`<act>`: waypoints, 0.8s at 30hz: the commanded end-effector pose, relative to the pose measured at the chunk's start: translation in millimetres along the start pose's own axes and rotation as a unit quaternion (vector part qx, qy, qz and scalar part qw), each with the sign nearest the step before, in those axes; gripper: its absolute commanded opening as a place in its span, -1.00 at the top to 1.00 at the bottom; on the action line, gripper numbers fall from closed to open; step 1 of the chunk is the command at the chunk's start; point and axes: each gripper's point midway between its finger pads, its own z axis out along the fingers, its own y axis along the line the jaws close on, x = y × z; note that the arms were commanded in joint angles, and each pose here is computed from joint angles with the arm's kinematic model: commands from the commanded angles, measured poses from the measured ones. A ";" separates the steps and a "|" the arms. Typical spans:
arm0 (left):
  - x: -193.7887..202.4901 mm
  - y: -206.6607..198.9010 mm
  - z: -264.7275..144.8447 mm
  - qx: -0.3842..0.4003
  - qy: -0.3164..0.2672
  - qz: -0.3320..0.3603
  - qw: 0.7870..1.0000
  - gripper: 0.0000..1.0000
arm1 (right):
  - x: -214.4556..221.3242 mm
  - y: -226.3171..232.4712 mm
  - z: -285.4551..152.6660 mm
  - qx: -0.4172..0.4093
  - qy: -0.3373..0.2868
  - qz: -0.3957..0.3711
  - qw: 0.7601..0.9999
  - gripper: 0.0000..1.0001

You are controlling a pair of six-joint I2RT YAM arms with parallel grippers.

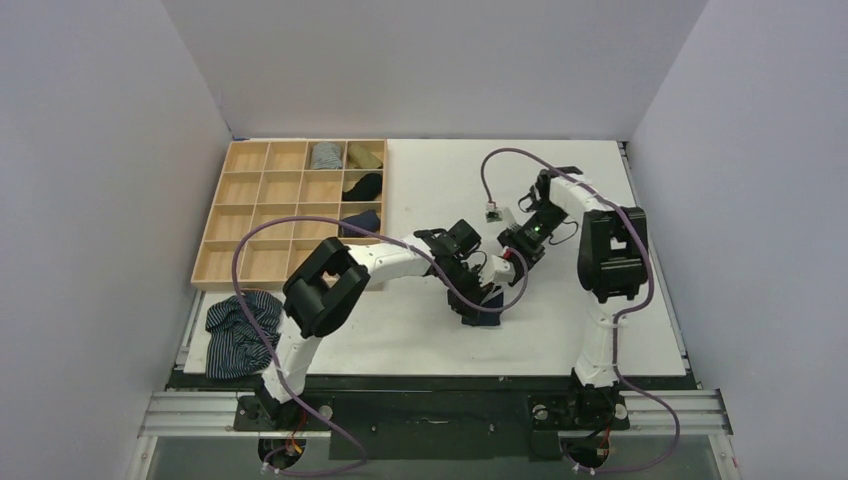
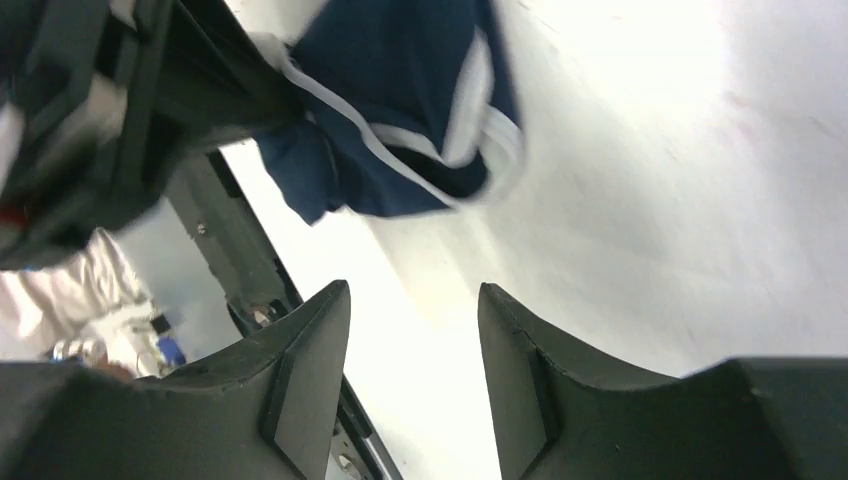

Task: Roll the underwear
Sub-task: Roll the underwear to the center of the board.

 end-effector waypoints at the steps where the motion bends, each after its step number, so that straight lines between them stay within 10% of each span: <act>1: 40.5 -15.9 3.8 0.079 0.053 -0.144 0.985 1.00 | 3.7 -16.4 -36.8 0.081 -0.062 0.013 0.995 0.07; 24: 15.8 5.6 13.6 0.241 0.048 -0.413 0.877 1.00 | 44.1 32.5 -36.8 0.187 -0.119 -0.095 0.971 0.02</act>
